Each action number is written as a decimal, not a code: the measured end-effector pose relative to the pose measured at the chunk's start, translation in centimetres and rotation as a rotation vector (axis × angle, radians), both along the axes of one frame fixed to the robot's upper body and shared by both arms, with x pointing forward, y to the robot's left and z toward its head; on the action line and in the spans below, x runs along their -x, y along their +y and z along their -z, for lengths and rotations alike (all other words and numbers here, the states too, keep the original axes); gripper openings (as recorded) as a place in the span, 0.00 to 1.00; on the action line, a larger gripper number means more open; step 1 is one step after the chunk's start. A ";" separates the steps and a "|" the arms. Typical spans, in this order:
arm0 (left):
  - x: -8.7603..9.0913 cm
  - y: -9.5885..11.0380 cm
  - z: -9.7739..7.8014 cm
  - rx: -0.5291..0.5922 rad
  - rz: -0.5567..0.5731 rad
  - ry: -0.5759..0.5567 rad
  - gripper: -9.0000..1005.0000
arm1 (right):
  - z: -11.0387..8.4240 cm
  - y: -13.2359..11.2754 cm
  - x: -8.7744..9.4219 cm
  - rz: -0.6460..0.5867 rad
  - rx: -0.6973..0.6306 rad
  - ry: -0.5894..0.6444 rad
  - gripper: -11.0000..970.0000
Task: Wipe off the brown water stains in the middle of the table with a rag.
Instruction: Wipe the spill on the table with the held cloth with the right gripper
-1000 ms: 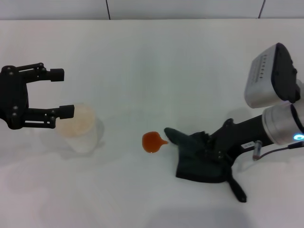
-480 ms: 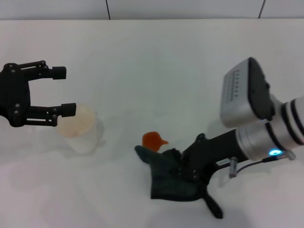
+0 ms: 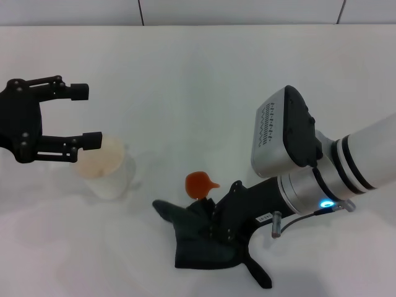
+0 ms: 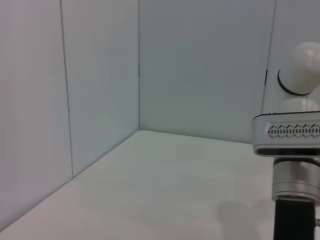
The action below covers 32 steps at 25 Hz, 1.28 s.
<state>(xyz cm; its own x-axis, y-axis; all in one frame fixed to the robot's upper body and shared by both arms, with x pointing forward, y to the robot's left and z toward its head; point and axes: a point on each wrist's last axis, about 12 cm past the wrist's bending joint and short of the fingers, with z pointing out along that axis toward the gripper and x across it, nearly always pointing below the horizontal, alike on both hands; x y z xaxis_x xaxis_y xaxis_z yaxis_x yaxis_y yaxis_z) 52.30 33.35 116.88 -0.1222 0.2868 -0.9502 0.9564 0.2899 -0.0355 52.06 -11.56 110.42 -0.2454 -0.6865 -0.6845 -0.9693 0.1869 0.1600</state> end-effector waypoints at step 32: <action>0.0 -0.2 0.0 0.005 -0.001 0.000 0.89 | 1.3 0.0 -2.2 0.154 0.003 -0.096 0.10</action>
